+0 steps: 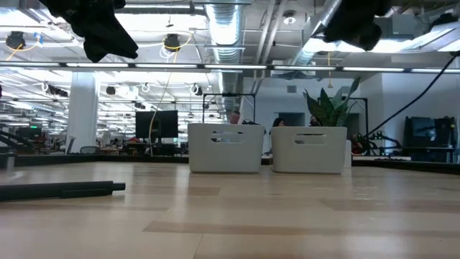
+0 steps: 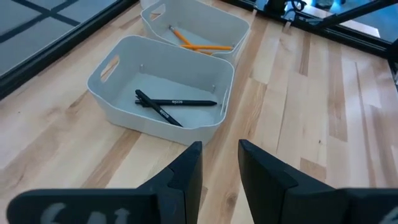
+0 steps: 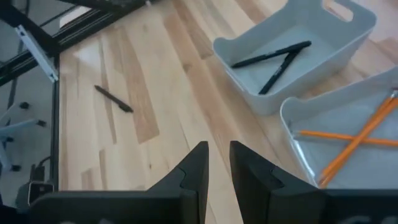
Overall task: Sort pens & pencils
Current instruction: Put the black pen into the left gray bin
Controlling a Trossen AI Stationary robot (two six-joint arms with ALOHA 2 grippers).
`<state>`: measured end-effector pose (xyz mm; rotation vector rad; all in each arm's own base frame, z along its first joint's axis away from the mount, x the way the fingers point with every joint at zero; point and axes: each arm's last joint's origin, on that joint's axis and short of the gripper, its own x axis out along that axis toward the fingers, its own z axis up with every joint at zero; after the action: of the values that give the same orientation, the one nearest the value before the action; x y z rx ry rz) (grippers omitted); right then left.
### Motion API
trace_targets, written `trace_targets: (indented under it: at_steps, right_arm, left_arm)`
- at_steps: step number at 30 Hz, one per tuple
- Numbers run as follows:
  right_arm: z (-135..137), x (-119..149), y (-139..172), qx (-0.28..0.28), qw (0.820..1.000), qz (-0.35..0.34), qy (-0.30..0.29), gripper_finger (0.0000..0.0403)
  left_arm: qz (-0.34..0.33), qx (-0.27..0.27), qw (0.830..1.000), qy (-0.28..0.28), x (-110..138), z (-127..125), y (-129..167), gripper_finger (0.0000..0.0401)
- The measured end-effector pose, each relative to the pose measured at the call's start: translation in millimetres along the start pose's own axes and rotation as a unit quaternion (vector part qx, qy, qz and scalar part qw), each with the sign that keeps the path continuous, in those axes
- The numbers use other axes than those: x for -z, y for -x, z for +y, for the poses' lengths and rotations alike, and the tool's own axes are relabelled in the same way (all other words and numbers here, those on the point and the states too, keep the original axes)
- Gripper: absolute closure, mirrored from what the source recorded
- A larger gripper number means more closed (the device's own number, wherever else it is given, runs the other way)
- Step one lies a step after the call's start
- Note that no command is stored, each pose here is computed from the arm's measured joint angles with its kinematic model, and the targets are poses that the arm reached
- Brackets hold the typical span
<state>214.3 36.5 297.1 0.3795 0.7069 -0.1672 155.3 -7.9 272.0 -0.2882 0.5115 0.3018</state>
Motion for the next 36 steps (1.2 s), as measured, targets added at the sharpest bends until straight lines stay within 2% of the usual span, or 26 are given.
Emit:
trace_targets:
  at_steps: [4,12,18,22,26,31,36]
  right_arm:
    - [-7,18,3,-0.009,1.000,-0.003,0.005,0.0314]
    - [-27,50,10,-0.009,1.000,-0.012,-0.002,0.0314]
    - [-35,59,20,-0.021,0.999,-0.035,-0.006,0.0314]
    - [-37,62,23,-0.024,0.999,-0.042,-0.006,0.0314]
    - [-39,64,23,-0.022,0.999,-0.039,0.003,0.0314]
    - [-39,64,23,-0.021,0.999,-0.038,0.005,0.0314]
    - [-39,64,23,-0.021,0.999,-0.039,0.005,0.0314]
  left_arm:
    - [-0.004,0.002,1.000,0.013,-1,0,0,0.0308]
    - [-0.044,0.042,0.997,-0.039,-10,-6,1,0.0285]
    - [-0.046,0.025,0.997,-0.050,-11,-7,-6,0.0264]
    - [-0.027,0.047,0.998,0.007,-13,-13,-14,0.0262]
    - [0.001,0.077,0.997,-0.012,-18,-27,-22,0.0262]
    - [0.030,0.058,0.998,-0.022,-30,-42,-26,0.0262]
    - [0.071,0.032,0.997,0.003,-38,-55,-35,0.0262]
